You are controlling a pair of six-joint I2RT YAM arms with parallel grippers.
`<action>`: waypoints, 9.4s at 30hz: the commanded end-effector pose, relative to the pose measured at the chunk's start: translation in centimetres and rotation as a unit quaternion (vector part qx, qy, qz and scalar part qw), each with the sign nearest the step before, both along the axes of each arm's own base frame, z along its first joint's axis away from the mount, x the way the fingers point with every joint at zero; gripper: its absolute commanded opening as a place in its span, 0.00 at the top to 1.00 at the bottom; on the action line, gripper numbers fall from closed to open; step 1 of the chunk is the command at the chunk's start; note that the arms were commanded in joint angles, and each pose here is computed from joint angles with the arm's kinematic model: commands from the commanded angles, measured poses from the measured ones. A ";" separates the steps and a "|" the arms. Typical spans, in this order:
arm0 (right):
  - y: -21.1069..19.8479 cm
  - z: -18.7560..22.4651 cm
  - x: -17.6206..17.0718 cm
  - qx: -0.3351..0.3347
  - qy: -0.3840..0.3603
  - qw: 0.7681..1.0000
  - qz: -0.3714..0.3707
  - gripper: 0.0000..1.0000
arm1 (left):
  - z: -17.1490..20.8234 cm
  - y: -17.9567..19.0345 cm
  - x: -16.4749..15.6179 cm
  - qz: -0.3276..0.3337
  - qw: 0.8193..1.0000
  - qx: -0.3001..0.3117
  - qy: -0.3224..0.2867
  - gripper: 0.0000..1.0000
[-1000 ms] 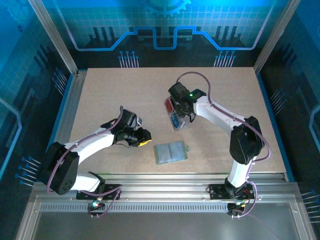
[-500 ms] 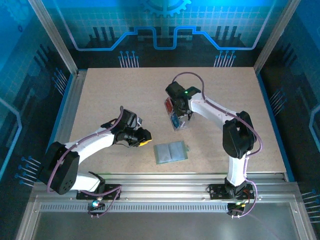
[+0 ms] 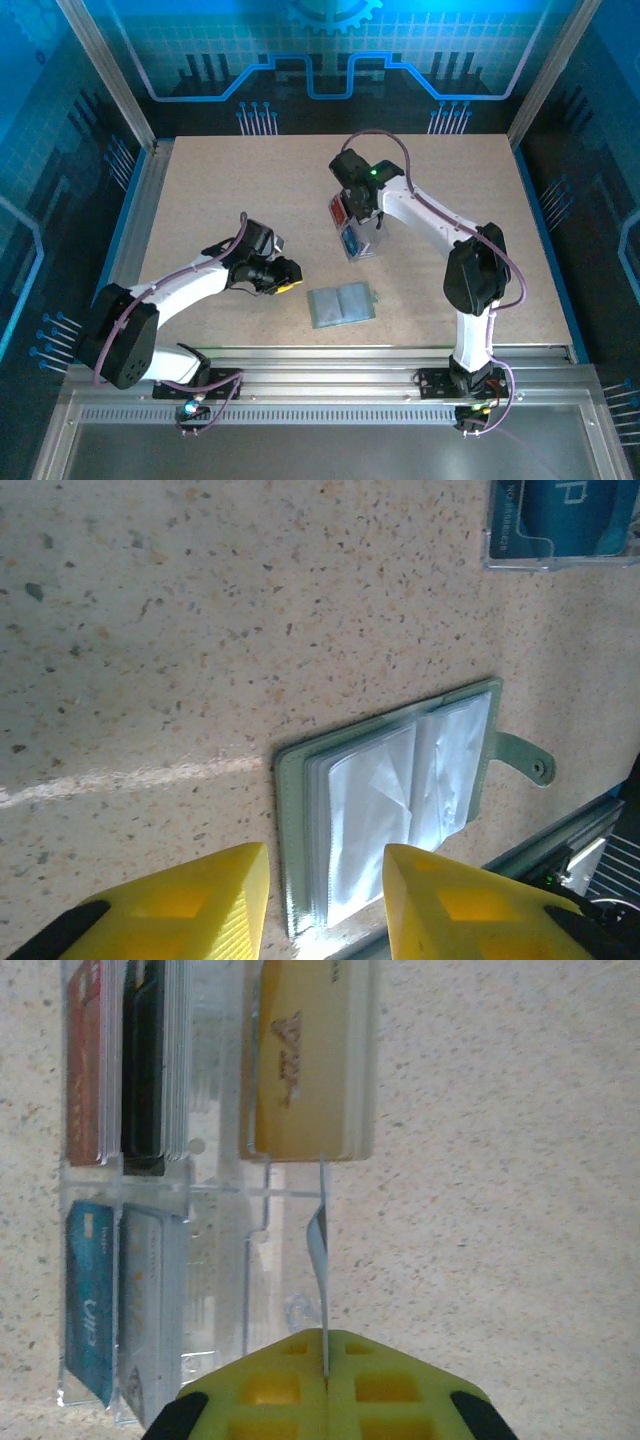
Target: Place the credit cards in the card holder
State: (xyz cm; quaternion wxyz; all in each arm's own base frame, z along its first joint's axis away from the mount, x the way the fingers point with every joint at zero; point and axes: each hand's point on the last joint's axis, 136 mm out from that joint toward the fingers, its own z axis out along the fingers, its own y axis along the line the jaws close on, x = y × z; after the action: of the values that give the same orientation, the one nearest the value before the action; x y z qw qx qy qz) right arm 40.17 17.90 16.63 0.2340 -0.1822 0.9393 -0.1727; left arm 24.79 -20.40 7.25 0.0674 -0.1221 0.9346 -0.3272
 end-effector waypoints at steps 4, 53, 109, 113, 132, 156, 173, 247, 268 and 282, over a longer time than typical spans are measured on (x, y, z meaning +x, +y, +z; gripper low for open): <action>0.9 5.8 -2.5 0.028 -0.065 0.997 0.027 1.00 | -0.8 0.6 -1.8 -0.025 0.999 0.040 -0.001 0.56; 8.4 -11.1 -17.5 0.495 0.090 0.864 0.013 1.00 | -7.9 -3.4 -4.5 -0.097 0.967 0.236 0.021 0.57; 9.5 -11.9 -17.6 0.500 0.126 0.857 -0.009 1.00 | -8.8 -3.0 -5.3 -0.094 0.968 0.232 0.029 0.58; 9.5 -12.4 -17.8 0.507 0.136 0.851 -0.022 1.00 | -8.9 -3.0 -5.3 -0.094 0.968 0.233 0.029 0.58; 8.7 -13.3 -17.0 0.553 0.174 0.810 -0.082 1.00 | -9.0 -2.4 -5.7 -0.089 0.968 0.234 0.028 0.58; 9.6 -13.0 -18.7 0.555 0.201 0.803 -0.084 1.00 | -8.7 -1.3 -5.9 -0.076 0.968 0.240 0.016 0.59; 7.5 -15.6 -21.4 0.494 0.222 0.832 -0.123 1.00 | -5.3 -2.8 -5.3 -0.080 0.982 0.171 -0.003 0.55; 6.4 -16.3 -23.1 0.336 0.233 0.908 -0.097 0.89 | -7.9 -1.2 -5.5 -0.067 0.983 0.169 0.024 0.84; 6.0 -18.1 -23.2 0.301 0.269 0.911 -0.091 1.00 | -8.1 -1.1 -5.4 -0.068 0.982 0.174 0.026 0.84; 7.3 -18.5 -22.9 0.308 0.282 0.905 -0.079 1.00 | -8.2 -1.1 -5.4 -0.067 0.982 0.175 0.028 0.84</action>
State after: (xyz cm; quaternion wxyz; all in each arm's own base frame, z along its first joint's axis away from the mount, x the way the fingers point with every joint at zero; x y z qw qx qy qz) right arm 20.06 28.82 2.07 0.0517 -0.0716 0.9644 0.2492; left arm 21.18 -23.67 1.31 0.0753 -0.0451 0.9747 -0.2054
